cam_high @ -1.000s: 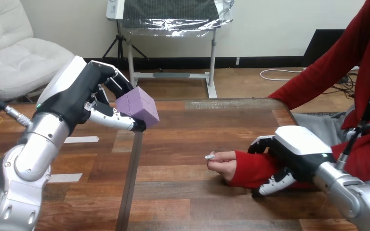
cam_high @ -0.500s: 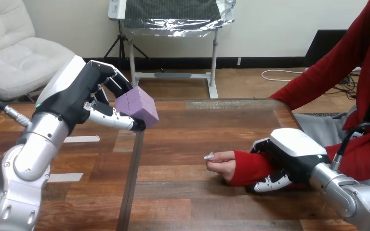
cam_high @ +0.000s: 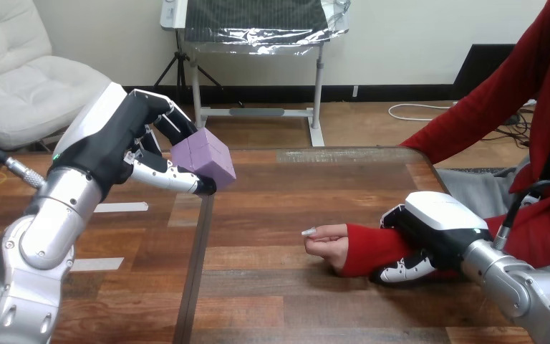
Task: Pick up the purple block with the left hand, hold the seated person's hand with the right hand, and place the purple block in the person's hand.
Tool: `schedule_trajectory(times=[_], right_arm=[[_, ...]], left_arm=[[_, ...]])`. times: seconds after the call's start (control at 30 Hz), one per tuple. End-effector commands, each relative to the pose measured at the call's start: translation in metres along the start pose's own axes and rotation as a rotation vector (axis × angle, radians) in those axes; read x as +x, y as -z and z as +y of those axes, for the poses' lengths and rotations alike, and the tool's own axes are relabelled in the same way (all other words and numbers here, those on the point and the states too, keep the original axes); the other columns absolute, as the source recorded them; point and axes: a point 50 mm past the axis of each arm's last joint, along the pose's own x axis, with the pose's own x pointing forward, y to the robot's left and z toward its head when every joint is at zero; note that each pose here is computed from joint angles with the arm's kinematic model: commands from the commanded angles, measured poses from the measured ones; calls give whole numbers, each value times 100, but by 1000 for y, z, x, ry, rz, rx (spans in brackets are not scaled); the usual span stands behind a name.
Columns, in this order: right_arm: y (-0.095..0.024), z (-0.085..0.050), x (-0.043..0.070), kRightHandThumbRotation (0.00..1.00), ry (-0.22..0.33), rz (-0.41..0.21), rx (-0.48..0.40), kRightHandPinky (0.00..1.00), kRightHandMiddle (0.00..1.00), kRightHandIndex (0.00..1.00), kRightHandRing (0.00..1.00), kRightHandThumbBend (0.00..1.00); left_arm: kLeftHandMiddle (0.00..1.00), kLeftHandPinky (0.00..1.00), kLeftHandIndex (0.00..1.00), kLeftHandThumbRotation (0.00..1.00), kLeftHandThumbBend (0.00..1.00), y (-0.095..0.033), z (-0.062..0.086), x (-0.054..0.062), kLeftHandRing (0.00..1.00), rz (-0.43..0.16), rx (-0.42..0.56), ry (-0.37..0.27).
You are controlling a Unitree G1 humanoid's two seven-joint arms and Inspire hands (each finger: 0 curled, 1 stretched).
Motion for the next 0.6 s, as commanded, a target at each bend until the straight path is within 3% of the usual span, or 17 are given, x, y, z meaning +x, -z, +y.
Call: schedule_trajectory(times=[0.0, 0.57], right_arm=[[-4, -11, 7, 24, 14, -1, 0, 28, 38, 41, 33, 67], [-4, -16, 7, 25, 32, -6, 32, 21, 30, 31, 25, 69]], left_arm=[[31, 16, 41, 0, 76, -10, 13, 3, 23, -44, -6, -50], [31, 17, 41, 0, 77, -9, 13, 5, 23, -50, 2, -61]])
